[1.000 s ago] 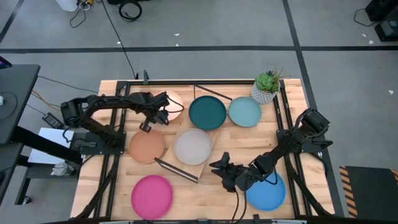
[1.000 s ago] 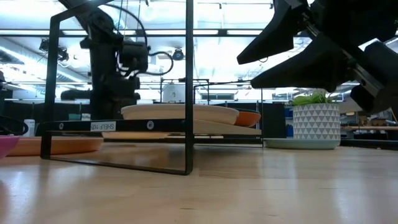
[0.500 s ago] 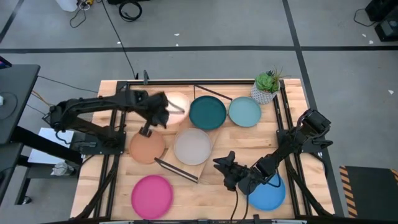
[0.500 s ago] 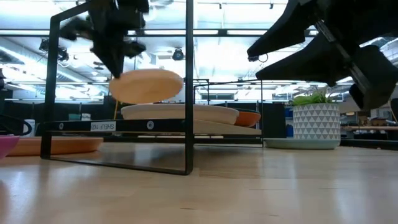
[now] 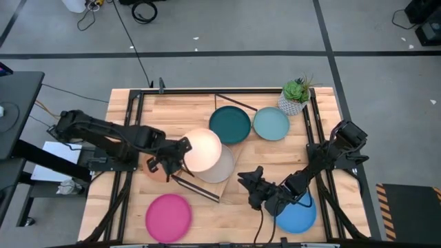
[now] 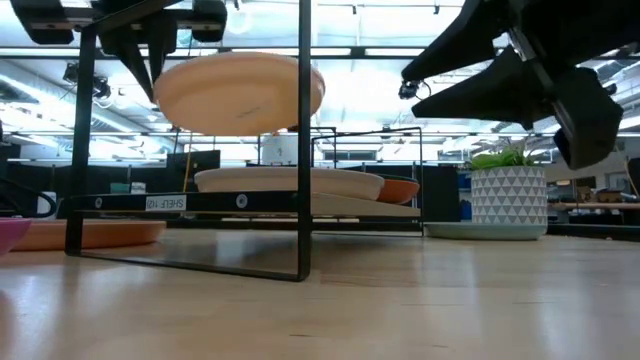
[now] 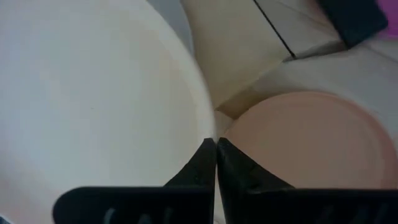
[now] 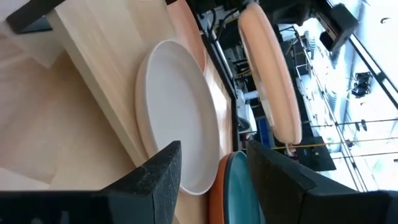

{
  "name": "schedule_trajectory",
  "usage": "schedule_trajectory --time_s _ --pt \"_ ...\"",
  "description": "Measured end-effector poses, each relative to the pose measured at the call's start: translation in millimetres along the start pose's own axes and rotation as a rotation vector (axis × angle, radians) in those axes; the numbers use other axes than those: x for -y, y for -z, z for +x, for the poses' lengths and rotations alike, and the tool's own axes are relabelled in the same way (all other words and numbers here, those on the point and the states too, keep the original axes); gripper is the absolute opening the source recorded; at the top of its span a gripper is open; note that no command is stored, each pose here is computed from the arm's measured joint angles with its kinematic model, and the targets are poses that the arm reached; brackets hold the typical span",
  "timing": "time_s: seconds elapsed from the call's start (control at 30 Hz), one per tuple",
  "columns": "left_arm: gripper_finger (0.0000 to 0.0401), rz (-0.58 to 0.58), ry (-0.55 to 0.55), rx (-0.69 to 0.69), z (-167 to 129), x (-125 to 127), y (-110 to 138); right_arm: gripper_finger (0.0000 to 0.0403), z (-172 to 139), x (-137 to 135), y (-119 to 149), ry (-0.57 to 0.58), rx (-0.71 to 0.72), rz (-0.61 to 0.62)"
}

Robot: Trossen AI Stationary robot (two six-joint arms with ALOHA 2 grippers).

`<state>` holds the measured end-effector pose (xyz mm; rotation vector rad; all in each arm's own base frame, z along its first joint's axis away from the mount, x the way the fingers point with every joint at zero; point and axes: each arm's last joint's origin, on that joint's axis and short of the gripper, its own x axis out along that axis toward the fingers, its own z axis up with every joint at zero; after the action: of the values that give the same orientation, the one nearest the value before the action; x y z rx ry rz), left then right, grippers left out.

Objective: Place and stack plates onto a shelf
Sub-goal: Stack the light orange plate on the white plate, then stack the brown plate on the light orange plate

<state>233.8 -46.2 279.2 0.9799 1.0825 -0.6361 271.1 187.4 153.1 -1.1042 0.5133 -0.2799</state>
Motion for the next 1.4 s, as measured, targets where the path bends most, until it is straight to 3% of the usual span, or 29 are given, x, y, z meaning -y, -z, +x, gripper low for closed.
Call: schedule_trajectory --time_s 0.27,0.6,0.9,1.4 --pt "0.0007 0.066 -0.07 0.062 19 -15 -16 0.0189 9 8 0 -0.027 0.024 0.061" --pt "0.0007 0.144 0.006 0.029 49 -20 -22 0.0189 10 8 1 -0.011 0.008 0.039" --pt "0.0025 0.15 0.003 0.033 53 -20 -25 0.0189 10 8 1 -0.012 0.009 0.044" --pt "0.0043 0.012 -0.035 0.079 51 -19 -34 0.0189 10 8 1 0.001 -0.001 0.038"
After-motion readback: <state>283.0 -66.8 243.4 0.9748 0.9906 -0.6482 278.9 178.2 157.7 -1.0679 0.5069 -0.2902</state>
